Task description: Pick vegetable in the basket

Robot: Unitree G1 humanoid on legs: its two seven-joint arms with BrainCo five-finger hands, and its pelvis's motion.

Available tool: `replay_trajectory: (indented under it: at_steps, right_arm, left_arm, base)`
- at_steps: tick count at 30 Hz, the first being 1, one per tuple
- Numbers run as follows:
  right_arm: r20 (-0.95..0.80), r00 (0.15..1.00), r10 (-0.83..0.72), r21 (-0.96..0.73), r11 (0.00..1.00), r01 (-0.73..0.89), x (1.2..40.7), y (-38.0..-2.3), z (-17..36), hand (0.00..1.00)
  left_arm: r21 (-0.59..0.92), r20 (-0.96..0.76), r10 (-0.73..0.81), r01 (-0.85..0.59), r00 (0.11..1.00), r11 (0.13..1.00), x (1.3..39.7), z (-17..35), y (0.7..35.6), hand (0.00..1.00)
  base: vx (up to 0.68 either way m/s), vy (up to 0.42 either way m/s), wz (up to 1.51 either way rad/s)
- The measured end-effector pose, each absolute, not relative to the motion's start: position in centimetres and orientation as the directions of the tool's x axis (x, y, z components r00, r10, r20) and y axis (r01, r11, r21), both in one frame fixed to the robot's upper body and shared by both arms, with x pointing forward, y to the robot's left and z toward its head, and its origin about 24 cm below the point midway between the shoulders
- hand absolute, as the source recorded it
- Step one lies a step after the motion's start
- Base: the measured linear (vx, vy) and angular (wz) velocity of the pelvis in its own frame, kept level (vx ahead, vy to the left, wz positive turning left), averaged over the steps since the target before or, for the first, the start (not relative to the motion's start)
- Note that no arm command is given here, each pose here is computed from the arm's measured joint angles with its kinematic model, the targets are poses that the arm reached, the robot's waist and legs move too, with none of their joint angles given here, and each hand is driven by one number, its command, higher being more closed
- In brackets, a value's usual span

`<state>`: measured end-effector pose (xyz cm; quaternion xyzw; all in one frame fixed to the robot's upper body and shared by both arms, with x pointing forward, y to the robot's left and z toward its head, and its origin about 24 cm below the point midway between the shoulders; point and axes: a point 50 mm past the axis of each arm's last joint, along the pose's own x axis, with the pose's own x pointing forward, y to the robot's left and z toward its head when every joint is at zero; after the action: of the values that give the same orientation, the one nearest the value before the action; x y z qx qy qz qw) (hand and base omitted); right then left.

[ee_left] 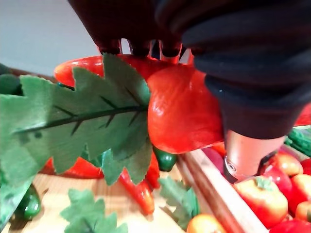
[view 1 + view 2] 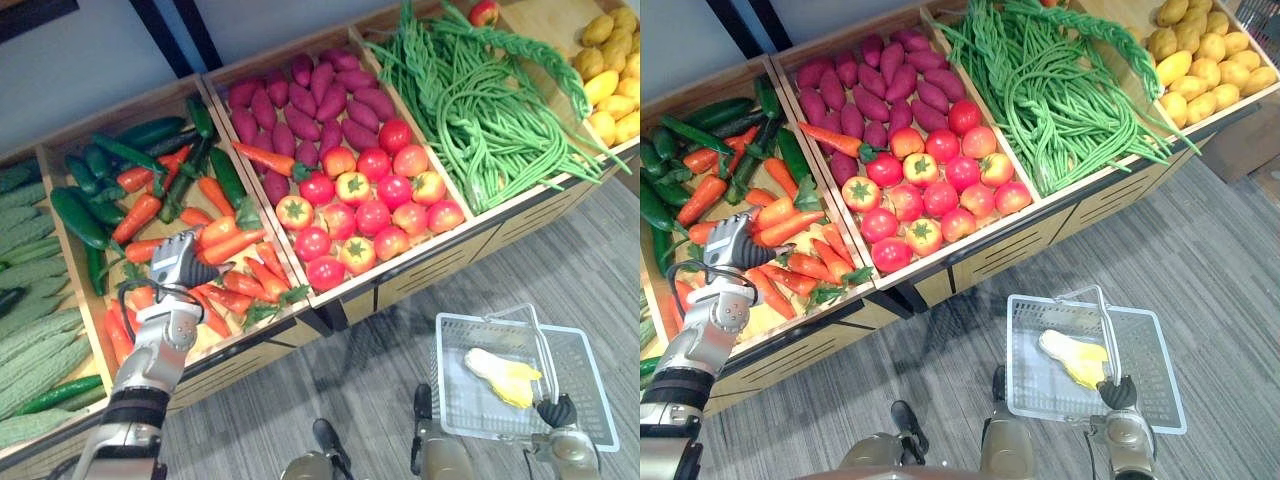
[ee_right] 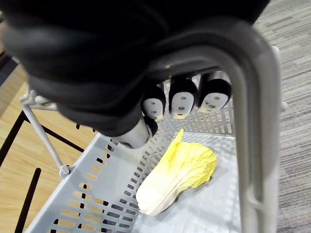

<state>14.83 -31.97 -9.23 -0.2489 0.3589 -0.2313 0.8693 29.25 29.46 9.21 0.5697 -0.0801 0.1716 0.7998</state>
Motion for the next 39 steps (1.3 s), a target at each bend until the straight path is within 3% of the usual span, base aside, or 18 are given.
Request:
replay_trajectory:
  at_steps: [8,17,23,28,33,39]
  right_arm:
    - [-0.481,0.635,-0.604,-0.69,0.708,0.15,14.3,-35.5,-7.4,1.0]
    - [-0.417,0.798,-0.435,-0.821,0.556,-0.126,18.6,-36.5,-3.3,1.0]
    - [-0.378,0.899,-0.222,-0.862,0.439,-0.254,21.8,-33.6,-1.1,1.0]
    - [-0.319,0.948,0.006,-0.89,0.342,-0.301,24.7,-29.7,1.2,1.0]
    - [-0.263,0.943,0.204,-0.908,0.278,-0.313,26.1,-26.9,3.7,1.0]
    - [-0.263,0.911,0.318,-0.91,0.233,-0.343,26.5,-25.8,5.5,1.0]
  left_arm:
    - [0.885,0.336,0.061,-0.338,0.94,0.322,28.2,9.3,27.6,1.0]
    - [0.882,0.332,-0.296,-0.183,0.895,0.434,27.8,10.1,20.5,1.0]
    - [0.877,0.342,-0.516,-0.069,0.785,0.475,27.6,11.0,15.2,1.0]
    - [0.854,0.379,-0.613,-0.007,0.693,0.52,26.8,12.0,12.7,1.0]
    - [0.847,0.354,-0.693,0.099,0.628,0.522,26.1,11.8,10.7,1.0]
    - [0.853,0.306,-0.78,0.207,0.547,0.48,25.0,11.3,8.7,1.0]
  base:
    - [-0.02,-0.009,-0.01]
    - [-0.04,-0.008,-0.5]
    - [-0.03,-0.031,-0.68]
    - [-0.01,-0.049,-0.73]
    - [0.0,-0.063,-0.48]
    - [-0.07,-0.058,-0.27]
